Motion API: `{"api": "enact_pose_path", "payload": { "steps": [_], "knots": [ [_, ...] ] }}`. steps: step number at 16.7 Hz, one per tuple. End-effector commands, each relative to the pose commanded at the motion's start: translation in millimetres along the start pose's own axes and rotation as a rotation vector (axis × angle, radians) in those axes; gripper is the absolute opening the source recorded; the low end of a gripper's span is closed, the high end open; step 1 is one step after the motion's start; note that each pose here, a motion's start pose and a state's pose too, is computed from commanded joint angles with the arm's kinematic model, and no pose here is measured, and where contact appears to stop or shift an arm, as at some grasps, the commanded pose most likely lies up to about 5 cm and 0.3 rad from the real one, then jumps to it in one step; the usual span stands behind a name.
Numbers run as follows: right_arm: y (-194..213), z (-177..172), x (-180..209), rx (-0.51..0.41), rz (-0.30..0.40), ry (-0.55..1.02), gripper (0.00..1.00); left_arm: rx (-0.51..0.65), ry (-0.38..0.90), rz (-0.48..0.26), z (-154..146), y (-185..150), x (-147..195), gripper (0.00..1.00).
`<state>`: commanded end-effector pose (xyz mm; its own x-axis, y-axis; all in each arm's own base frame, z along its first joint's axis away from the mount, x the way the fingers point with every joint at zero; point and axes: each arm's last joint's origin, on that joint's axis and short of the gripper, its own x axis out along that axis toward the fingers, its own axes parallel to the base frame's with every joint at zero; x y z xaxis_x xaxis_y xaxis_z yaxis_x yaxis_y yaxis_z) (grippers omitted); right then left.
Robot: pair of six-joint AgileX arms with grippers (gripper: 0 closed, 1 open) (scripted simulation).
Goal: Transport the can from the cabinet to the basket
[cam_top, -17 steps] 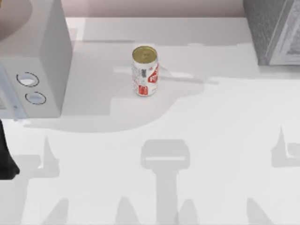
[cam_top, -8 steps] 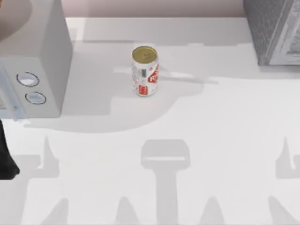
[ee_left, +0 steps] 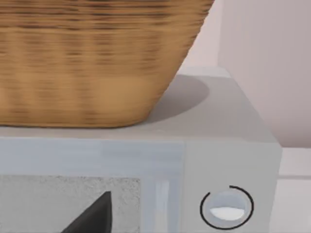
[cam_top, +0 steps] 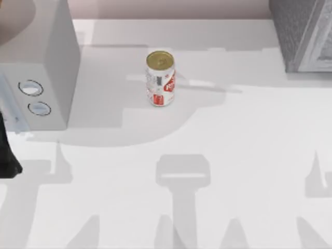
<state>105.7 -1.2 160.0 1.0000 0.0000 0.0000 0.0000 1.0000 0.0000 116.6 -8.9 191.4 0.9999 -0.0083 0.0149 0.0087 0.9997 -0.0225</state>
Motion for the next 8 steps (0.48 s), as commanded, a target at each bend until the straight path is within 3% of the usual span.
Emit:
{"api": "enact_pose_path", "payload": {
  "steps": [4,8],
  "knots": [
    [0.0,0.0,0.0,0.0,0.0,0.0,1.0,-0.026,0.028,-0.009,30.3,-17.9,33.8,1.0],
    [0.0,0.0,0.0,0.0,0.0,0.0,1.0,-0.04,0.084,-0.015,40.0,-57.2,92.6,1.0]
  ]
}}
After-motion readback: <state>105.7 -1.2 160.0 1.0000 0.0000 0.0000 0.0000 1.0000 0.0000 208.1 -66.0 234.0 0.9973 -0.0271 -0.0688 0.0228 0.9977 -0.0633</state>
